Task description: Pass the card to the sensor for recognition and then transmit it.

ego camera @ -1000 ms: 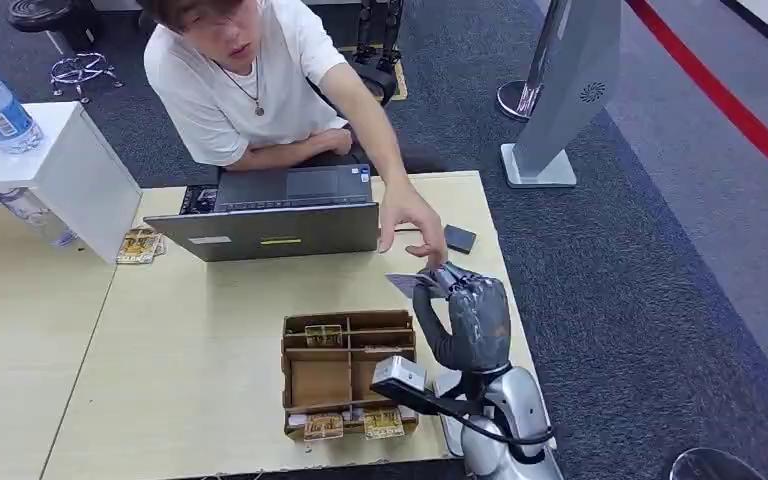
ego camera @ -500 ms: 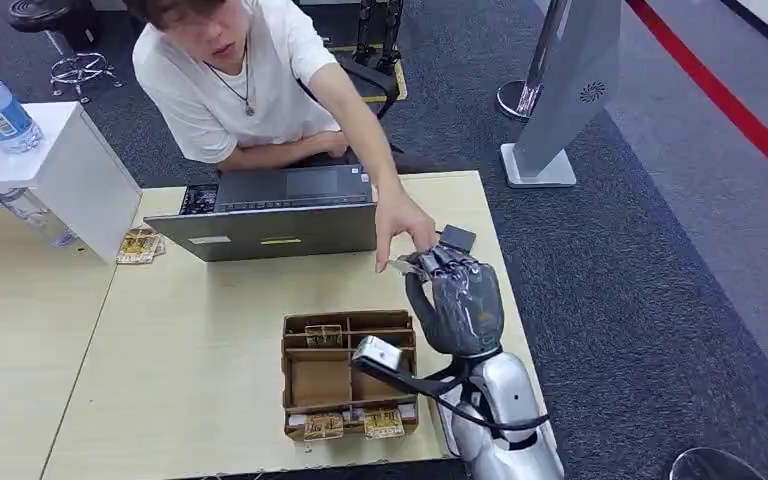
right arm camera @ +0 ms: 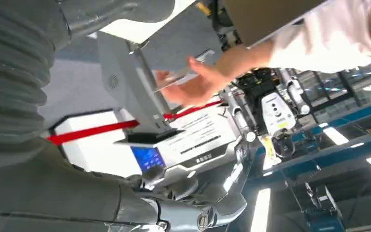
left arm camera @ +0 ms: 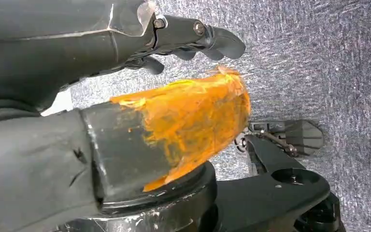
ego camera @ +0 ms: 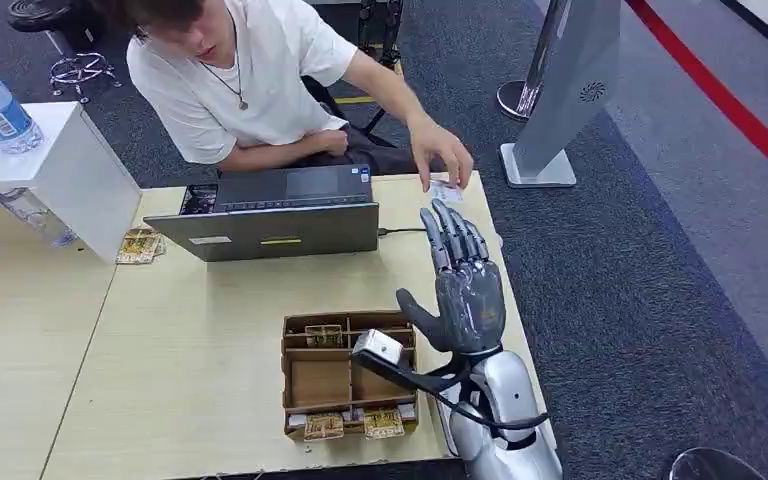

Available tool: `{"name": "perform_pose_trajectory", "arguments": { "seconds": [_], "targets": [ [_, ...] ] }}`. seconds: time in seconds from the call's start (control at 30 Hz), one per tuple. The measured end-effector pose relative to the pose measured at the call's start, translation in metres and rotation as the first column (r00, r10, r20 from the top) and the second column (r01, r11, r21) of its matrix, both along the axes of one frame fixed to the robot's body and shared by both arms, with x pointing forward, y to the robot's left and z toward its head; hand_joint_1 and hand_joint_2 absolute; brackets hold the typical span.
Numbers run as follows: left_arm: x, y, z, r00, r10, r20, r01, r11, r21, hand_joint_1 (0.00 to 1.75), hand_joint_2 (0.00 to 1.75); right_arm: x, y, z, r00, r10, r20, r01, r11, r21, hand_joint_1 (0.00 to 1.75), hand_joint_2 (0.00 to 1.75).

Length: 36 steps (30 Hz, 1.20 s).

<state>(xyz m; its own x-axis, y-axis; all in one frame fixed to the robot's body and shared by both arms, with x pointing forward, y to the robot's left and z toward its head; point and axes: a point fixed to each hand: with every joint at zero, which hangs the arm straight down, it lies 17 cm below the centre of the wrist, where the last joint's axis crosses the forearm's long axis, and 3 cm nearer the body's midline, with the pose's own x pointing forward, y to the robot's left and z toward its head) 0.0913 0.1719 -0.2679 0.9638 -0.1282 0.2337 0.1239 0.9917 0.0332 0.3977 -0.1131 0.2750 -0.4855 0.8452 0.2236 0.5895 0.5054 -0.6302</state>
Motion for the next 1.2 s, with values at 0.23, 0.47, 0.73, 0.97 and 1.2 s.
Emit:
{"name": "perform_pose_trajectory", "arguments": {
  "seconds": [0.23, 0.47, 0.73, 0.97, 1.2],
  "targets": [
    [0.001, 0.002, 0.000, 1.000, 0.018, 0.004, -0.018, 1.000, 0.001, 0.00, 0.00, -0.009, -0.007, -0.017, 0.994, 0.080, -0.068, -0.067, 0.981, 0.181, 0.00, 1.75],
    [0.001, 0.003, 0.000, 0.999, 0.037, 0.008, -0.037, 0.999, 0.000, 0.00, 0.00, -0.024, 0.000, -0.036, 0.979, 0.165, -0.121, -0.134, 0.964, 0.228, 0.00, 1.75],
    [0.001, 0.005, 0.000, 0.999, 0.047, 0.007, -0.047, 0.999, 0.002, 0.00, 0.00, -0.045, 0.013, -0.054, 0.959, 0.237, -0.158, -0.203, 0.958, 0.203, 0.00, 1.75],
    [0.001, 0.005, -0.001, 0.999, 0.050, 0.006, -0.050, 0.999, 0.003, 0.00, 0.00, -0.054, 0.018, -0.065, 0.951, 0.253, -0.181, -0.224, 0.961, 0.163, 0.00, 1.75],
    [0.001, 0.005, -0.001, 0.999, 0.047, 0.006, -0.047, 0.999, 0.004, 0.00, 0.00, -0.057, 0.020, -0.071, 0.950, 0.248, -0.187, -0.226, 0.965, 0.130, 0.00, 1.75]
  ]
}}
